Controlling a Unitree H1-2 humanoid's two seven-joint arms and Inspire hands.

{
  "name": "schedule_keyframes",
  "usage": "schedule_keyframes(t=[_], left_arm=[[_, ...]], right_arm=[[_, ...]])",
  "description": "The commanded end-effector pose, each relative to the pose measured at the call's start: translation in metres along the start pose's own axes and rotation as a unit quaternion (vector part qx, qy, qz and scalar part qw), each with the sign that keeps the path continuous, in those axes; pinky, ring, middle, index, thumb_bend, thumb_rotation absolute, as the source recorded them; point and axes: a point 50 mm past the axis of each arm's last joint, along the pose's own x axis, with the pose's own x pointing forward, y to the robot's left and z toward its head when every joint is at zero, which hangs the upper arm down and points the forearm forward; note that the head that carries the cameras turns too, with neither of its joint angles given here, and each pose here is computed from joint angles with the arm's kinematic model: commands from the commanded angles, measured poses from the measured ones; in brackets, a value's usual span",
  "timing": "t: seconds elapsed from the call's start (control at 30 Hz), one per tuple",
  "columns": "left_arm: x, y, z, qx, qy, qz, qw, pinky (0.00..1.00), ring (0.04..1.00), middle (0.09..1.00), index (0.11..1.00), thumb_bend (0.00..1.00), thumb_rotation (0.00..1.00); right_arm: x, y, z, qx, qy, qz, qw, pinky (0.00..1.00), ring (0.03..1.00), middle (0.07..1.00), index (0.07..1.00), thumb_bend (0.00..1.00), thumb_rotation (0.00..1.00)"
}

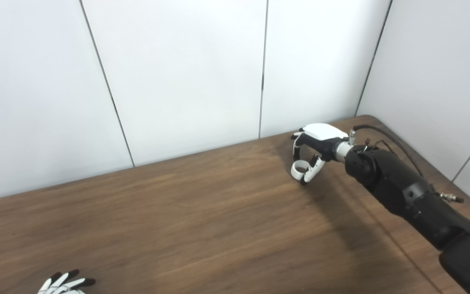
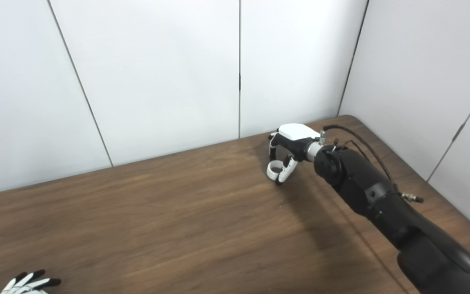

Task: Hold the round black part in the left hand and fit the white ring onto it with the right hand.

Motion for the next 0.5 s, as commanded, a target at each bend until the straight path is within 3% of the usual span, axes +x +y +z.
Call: schedule_keyframes(t=[0.0,0.3,0.47], left_arm=[[0.009,0.013,0.002,0.020,-0.016,0.021,0.999,1.00,0.936,0.812,0.480,0.52,0.04],[0.041,0.006,0.007,-0.041,-0.007,0.006,0.999,1.00,0.945,0.829,0.480,0.51,0.04],[0.069,0.001,0.026,-0.049,-0.016,0.003,0.999,1.00,0.943,0.830,0.481,0.51,0.04]], right_arm=[[-0.003,-0.004,0.002,-0.024,-0.010,0.001,1.000,0.94,0.999,0.921,0.478,0.52,0.12],[-0.005,-0.027,0.027,-0.001,-0.056,-0.016,0.998,0.95,0.999,0.920,0.478,0.52,0.12],[-0.008,-0.042,0.049,0.024,-0.087,-0.034,0.995,0.92,0.995,0.924,0.477,0.52,0.12]])
